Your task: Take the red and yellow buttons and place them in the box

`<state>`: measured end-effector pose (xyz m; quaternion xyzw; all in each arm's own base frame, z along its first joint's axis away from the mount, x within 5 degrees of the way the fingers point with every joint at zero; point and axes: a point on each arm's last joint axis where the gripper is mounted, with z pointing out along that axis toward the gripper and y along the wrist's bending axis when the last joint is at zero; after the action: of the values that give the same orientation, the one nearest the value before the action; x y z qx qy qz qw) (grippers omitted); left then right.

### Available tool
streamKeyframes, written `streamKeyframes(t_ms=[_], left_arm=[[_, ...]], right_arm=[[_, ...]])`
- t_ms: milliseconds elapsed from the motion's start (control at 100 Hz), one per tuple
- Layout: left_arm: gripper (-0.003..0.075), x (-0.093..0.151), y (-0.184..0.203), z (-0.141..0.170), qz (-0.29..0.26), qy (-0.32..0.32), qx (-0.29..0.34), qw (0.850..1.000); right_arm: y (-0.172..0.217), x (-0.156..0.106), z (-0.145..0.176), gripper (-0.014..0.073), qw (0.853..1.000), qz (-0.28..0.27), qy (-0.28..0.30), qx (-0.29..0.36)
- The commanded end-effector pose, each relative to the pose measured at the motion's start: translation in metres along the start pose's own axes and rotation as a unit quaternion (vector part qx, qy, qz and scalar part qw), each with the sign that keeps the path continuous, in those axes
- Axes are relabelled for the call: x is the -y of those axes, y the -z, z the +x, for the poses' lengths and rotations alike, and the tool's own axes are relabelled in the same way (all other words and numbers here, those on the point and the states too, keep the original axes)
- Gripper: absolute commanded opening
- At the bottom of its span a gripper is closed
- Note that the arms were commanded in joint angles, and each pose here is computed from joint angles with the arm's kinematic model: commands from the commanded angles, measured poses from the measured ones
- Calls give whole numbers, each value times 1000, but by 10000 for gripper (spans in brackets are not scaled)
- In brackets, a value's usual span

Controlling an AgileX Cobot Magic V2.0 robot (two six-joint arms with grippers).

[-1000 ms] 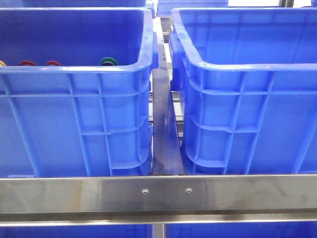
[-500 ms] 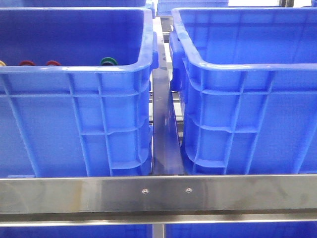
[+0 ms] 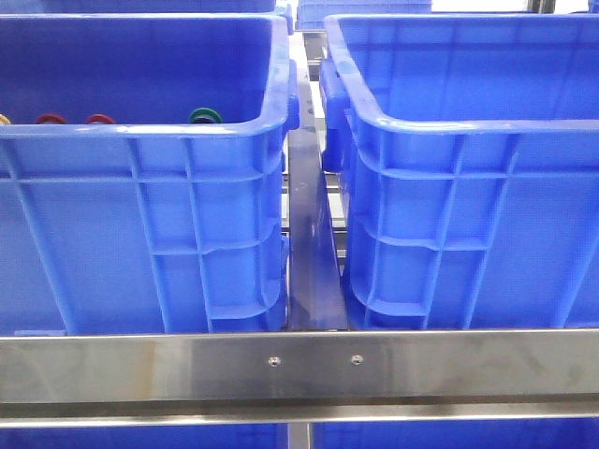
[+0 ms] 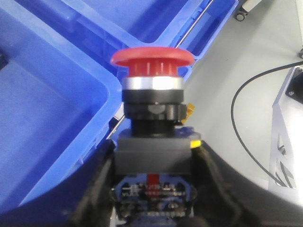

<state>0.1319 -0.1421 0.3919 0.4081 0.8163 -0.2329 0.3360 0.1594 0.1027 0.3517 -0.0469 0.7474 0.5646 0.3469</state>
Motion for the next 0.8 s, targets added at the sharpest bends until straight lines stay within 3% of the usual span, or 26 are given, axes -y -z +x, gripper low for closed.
streamKeyframes(t_ms=[0,520,790], left_arm=[[-19,4,9,-10,6,2,44,999],[-19,4,9,-10,6,2,44,999],[-19,4,9,-10,6,2,43,999]], right_arm=[[-5,-18,-6,531,998,-57,-3,8],[-74,-32,2,531,993,-89,4,-84],[-86,-35,2,531,989,-107,-2,-99]])
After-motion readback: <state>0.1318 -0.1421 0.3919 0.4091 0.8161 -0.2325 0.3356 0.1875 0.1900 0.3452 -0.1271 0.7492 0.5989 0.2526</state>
